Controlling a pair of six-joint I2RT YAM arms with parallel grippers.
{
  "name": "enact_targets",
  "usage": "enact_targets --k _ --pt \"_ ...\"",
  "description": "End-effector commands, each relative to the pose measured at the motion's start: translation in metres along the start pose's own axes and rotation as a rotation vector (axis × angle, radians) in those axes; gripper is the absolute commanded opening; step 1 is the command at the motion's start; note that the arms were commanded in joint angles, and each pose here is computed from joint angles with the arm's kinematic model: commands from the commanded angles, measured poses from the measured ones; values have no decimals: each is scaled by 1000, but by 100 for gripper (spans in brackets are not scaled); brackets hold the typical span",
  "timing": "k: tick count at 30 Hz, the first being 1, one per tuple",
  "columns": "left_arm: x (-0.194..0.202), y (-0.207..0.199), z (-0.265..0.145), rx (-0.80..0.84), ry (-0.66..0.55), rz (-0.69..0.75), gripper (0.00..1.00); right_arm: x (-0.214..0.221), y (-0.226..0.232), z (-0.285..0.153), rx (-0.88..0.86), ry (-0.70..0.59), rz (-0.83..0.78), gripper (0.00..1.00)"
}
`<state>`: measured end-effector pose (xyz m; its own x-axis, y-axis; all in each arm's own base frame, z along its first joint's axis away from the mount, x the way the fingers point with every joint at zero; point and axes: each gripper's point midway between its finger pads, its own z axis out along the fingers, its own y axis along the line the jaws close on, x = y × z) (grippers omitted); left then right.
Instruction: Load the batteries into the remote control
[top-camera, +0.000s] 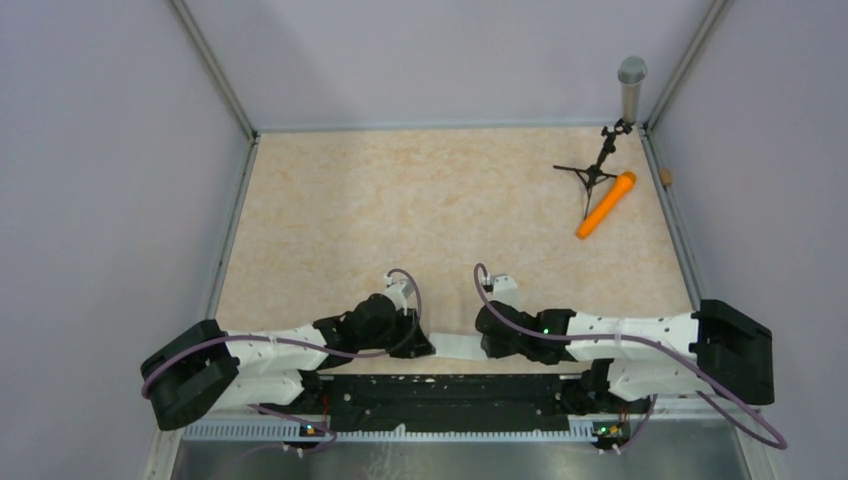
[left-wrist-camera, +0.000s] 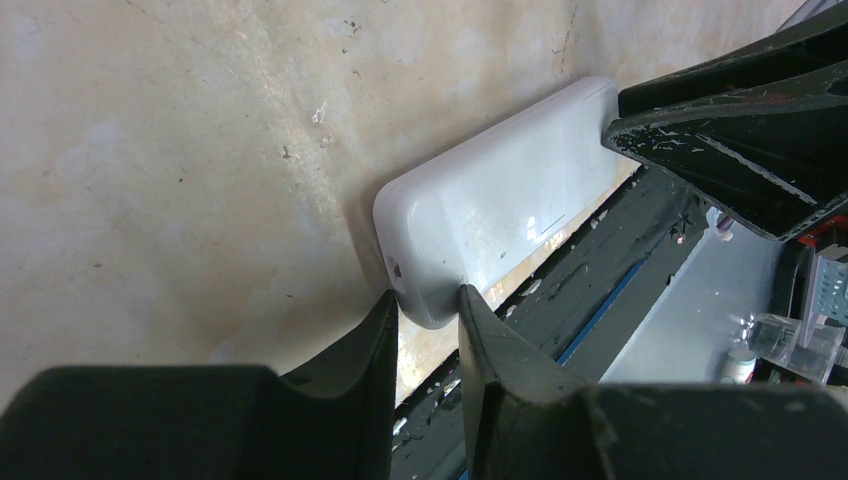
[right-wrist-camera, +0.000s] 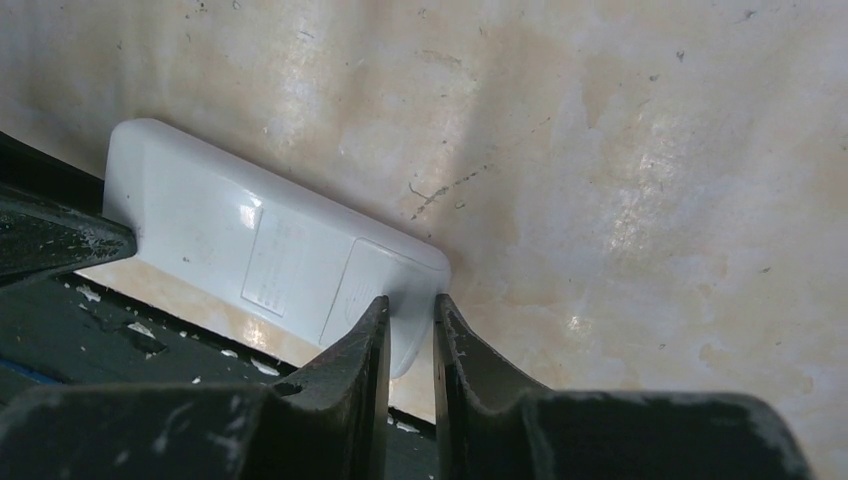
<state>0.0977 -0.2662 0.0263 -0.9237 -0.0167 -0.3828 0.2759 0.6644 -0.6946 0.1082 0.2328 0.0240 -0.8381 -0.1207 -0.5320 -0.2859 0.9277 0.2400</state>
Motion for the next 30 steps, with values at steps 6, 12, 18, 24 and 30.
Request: enact_targets --k 6,12,18,24,30 --pt "-10 -3 1 -39 -20 52 34 8 9 5 0 59 -76 24" --pt "-24 4 -9 -113 -80 83 39 -18 5 -15 27 -11 -162 47" --pt "-33 10 -22 -164 -134 84 45 -32 27 -29 -86 -24 -335 63" --pt "-39 11 -41 -172 -202 65 58 -34 47 -26 -206 -2 -516 77" --pt "-47 7 -60 -150 -268 53 68 -38 59 -16 -271 31 -590 83"
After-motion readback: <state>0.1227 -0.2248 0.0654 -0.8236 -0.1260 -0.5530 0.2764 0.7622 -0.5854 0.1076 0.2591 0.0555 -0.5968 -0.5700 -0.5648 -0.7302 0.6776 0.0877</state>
